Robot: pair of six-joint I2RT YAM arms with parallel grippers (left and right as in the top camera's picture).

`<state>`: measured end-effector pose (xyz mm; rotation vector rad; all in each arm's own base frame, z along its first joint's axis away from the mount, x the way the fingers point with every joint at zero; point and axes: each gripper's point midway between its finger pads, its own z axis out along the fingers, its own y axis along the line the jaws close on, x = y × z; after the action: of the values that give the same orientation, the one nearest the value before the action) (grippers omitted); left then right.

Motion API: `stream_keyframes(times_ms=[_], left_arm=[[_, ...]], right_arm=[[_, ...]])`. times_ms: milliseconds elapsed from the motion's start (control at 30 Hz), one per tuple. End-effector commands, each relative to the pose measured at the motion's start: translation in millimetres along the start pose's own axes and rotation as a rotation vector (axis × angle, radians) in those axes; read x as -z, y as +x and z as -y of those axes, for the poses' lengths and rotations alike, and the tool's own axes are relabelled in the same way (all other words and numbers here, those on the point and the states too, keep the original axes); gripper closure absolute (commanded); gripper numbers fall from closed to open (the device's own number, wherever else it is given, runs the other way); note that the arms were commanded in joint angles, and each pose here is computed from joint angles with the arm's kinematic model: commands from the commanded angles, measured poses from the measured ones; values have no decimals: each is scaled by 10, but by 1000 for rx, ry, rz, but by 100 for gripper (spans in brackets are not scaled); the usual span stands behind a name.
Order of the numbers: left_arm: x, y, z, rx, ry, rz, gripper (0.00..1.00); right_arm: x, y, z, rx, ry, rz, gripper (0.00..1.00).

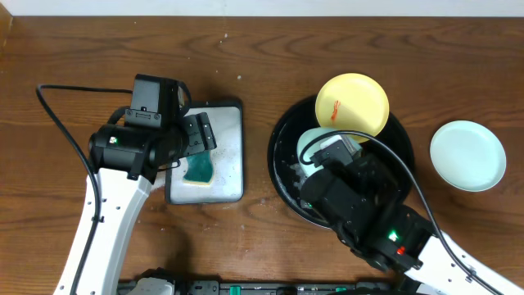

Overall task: Clean dirty plates on tray and stack at the side
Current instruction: 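Lift the pale green plate with the right gripper and move it right, then stack the plate on the first pale green plate at right and release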

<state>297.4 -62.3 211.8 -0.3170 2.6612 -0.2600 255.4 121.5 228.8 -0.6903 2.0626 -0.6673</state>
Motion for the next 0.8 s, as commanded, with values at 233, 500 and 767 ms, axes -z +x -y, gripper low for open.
stream_keyframes(times_ms=[233,500,767], left_arm=[[18,-13,6,-8,3,4,17],[18,-13,6,-8,3,4,17],[18,-13,6,-8,3,4,17]], right_arm=[[-321,96,161,-126,33,-110,99],[-471,229,96,-390,-72,-187,99],[-898,532,335,-816,-338,-307,99]])
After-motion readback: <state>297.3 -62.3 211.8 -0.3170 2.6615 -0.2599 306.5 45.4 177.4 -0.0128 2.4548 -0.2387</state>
